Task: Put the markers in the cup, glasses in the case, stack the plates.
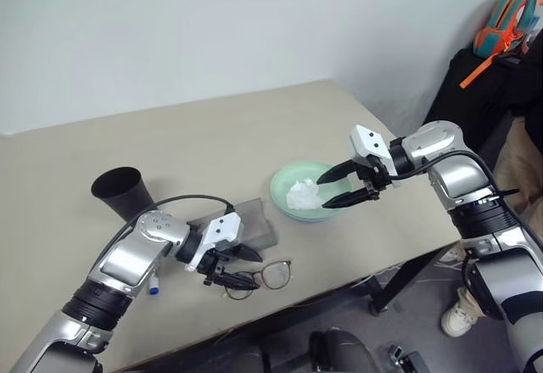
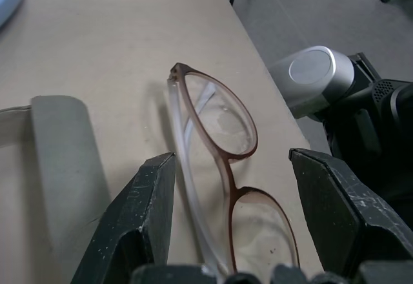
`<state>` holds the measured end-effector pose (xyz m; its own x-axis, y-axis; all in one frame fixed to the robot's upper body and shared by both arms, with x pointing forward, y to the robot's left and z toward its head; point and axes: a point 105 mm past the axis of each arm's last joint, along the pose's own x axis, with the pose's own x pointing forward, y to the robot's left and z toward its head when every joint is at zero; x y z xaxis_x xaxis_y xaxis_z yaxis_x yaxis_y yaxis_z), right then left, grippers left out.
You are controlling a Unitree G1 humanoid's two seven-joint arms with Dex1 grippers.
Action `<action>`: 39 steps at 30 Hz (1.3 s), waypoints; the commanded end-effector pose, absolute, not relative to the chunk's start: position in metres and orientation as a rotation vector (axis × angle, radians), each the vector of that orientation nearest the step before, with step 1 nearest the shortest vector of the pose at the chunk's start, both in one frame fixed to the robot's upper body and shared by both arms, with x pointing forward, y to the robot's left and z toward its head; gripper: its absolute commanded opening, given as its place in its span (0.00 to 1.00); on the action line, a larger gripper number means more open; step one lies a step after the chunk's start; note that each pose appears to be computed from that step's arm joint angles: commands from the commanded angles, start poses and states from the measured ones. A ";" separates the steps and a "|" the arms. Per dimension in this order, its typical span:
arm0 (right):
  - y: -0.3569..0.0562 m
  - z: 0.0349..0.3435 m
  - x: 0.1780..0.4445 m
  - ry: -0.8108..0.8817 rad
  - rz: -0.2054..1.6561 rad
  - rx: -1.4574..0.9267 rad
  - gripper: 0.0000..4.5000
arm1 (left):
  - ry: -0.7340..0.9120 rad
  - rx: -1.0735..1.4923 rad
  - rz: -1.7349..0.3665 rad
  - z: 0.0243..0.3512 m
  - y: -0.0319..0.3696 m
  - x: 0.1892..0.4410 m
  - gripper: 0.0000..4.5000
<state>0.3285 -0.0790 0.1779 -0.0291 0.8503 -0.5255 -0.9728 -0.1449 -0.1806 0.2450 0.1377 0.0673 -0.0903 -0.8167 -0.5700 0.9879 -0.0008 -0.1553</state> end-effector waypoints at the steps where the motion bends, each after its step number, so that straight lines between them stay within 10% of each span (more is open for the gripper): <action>1: -0.077 0.191 0.328 0.200 1.607 -0.639 0.60 | 0.592 0.394 -1.587 0.069 0.133 0.241 0.45; 7: -0.076 0.192 0.326 0.197 1.609 -0.641 0.60 | 0.615 0.417 -1.587 0.063 0.133 0.239 0.01; 27: -0.071 0.191 0.328 0.192 1.624 -0.654 0.60 | 0.453 0.290 -1.444 0.134 0.150 0.292 0.01; 39: -0.068 0.191 0.328 0.183 1.626 -0.658 0.60 | 0.517 0.331 -1.328 0.120 0.189 0.314 0.01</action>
